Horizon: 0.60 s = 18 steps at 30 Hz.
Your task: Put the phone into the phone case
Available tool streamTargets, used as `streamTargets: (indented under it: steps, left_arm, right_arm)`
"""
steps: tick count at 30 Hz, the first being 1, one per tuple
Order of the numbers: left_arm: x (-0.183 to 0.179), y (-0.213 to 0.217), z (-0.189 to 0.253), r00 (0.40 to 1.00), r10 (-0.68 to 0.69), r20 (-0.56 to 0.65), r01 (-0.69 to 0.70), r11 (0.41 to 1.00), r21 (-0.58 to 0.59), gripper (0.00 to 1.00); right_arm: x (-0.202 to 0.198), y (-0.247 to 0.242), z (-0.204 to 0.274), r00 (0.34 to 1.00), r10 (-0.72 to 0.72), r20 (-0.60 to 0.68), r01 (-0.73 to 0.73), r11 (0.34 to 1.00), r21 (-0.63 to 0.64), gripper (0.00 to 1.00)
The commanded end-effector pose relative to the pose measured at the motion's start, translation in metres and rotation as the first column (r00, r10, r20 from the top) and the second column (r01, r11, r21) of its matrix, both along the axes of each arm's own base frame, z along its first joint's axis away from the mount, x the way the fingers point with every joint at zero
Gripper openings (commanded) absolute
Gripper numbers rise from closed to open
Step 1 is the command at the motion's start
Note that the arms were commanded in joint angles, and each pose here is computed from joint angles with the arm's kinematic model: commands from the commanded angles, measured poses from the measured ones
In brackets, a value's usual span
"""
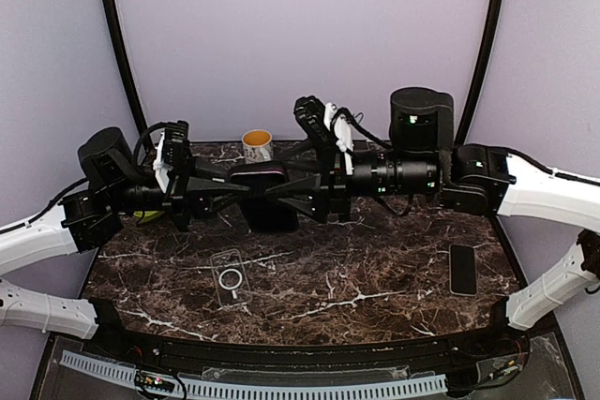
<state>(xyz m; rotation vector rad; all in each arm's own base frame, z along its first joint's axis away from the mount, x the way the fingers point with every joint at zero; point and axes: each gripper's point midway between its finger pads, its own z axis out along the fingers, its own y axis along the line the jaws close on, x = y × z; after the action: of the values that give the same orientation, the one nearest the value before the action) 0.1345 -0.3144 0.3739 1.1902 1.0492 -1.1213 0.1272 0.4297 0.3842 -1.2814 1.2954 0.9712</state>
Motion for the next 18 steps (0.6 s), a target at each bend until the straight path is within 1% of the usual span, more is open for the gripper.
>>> streamTargets:
  steps: [1, 2, 4, 5, 6, 7, 8, 14, 16, 17, 18]
  left_arm:
    - [-0.014, 0.002, 0.016, 0.996, -0.046, 0.079, 0.049, 0.998, -0.033, 0.00]
    - [-0.013, 0.002, 0.016, 0.996, -0.047, 0.081, 0.049, 0.998, -0.030, 0.00]
    - [-0.014, 0.000, 0.014, 0.996, -0.053, 0.078, 0.055, 0.998, -0.021, 0.00]
    - [-0.014, 0.000, 0.013, 0.995, -0.055, 0.077, 0.057, 0.998, -0.019, 0.00]
    - [-0.015, 0.000, 0.013, 0.995, -0.057, 0.079, 0.059, 0.998, -0.020, 0.00]
    - [-0.015, 0.000, 0.014, 0.995, -0.058, 0.080, 0.060, 0.998, -0.021, 0.00]
    - [-0.016, -0.001, 0.014, 0.995, -0.060, 0.079, 0.062, 0.998, -0.021, 0.00]
    - [-0.014, 0.000, 0.015, 0.997, -0.045, 0.063, 0.048, 0.998, -0.037, 0.00]
    - [-0.010, 0.001, 0.013, 0.998, -0.020, 0.054, 0.023, 0.999, -0.045, 0.17]
    - [-0.008, 0.001, 0.011, 0.999, -0.011, 0.050, 0.013, 0.999, -0.045, 0.33]
    - [-0.007, 0.000, 0.007, 0.999, -0.009, 0.043, 0.011, 0.999, -0.037, 0.38]
  right_arm:
    - [-0.014, 0.007, 0.016, 0.995, 0.096, -0.016, -0.095, 0.995, 0.030, 0.58]
    - [-0.015, 0.008, 0.017, 0.995, 0.103, -0.018, -0.103, 0.994, 0.032, 0.53]
    - [-0.015, 0.009, 0.018, 0.994, 0.105, -0.022, -0.104, 0.994, 0.040, 0.38]
    - [-0.014, 0.009, 0.018, 0.994, 0.103, -0.024, -0.102, 0.994, 0.038, 0.30]
    - [-0.014, 0.010, 0.017, 0.994, 0.102, -0.026, -0.101, 0.994, 0.037, 0.18]
    - [-0.014, 0.010, 0.016, 0.994, 0.103, -0.030, -0.102, 0.994, 0.035, 0.11]
    - [-0.013, 0.010, 0.016, 0.994, 0.103, -0.033, -0.102, 0.994, 0.034, 0.01]
    - [-0.014, 0.006, 0.028, 0.994, 0.102, -0.036, -0.099, 0.992, 0.072, 0.00]
    - [-0.015, 0.003, 0.038, 0.994, 0.104, -0.029, -0.100, 0.990, 0.102, 0.00]
    - [-0.018, 0.001, 0.043, 0.993, 0.111, -0.026, -0.107, 0.987, 0.119, 0.00]
    - [-0.020, -0.001, 0.048, 0.993, 0.119, -0.021, -0.115, 0.984, 0.135, 0.00]
